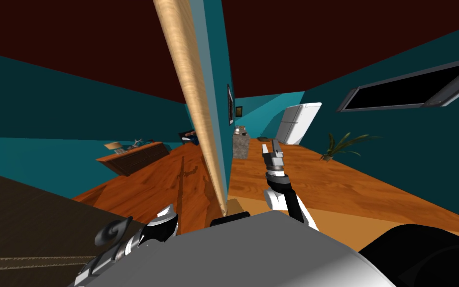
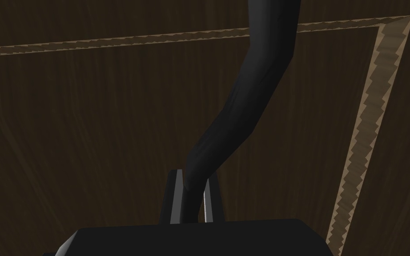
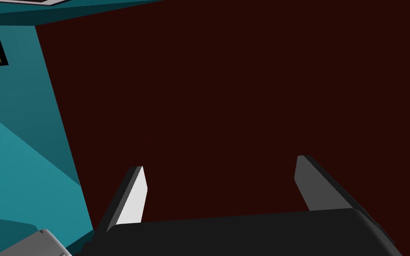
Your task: Push the door open
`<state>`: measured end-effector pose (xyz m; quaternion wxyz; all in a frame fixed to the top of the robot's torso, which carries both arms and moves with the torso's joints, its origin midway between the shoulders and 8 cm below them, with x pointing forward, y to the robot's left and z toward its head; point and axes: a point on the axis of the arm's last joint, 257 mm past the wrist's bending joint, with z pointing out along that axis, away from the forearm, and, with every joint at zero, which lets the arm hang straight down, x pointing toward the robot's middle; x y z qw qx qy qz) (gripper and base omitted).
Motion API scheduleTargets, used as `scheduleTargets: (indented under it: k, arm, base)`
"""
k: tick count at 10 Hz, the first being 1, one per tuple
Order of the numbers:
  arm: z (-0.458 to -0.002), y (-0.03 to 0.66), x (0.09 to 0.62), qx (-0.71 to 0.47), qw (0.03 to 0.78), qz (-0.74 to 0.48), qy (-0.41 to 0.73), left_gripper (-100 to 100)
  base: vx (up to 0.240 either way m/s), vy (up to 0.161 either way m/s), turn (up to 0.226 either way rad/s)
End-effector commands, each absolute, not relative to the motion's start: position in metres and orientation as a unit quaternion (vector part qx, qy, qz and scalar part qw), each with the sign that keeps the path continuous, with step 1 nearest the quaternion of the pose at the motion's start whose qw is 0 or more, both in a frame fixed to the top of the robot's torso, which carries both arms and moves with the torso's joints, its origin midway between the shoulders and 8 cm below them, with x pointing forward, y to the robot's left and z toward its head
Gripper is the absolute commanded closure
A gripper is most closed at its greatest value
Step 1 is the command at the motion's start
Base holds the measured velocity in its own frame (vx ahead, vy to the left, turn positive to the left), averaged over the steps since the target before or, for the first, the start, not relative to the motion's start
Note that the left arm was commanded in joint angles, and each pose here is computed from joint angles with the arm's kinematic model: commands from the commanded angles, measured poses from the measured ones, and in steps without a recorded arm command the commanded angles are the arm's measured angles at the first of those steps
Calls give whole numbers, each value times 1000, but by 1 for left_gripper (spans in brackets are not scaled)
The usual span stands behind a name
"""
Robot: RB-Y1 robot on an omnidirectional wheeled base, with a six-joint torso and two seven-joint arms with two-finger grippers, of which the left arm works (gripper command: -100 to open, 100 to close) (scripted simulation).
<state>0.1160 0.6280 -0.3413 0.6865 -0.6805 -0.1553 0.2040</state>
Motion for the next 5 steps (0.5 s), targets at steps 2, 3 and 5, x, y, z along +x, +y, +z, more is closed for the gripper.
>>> scheduleTargets:
  k: [2,3,5]
  arm:
    - [-343,628,117,-682,685,203,-154,100]
    - [-343,626,106,-679,682,215,-165,100]
    - [-343,625,104,-679,681,219,-168,100]
  base:
    - [0,0,0]
    - [-8,45,-85]
    - [-4,49,-42]
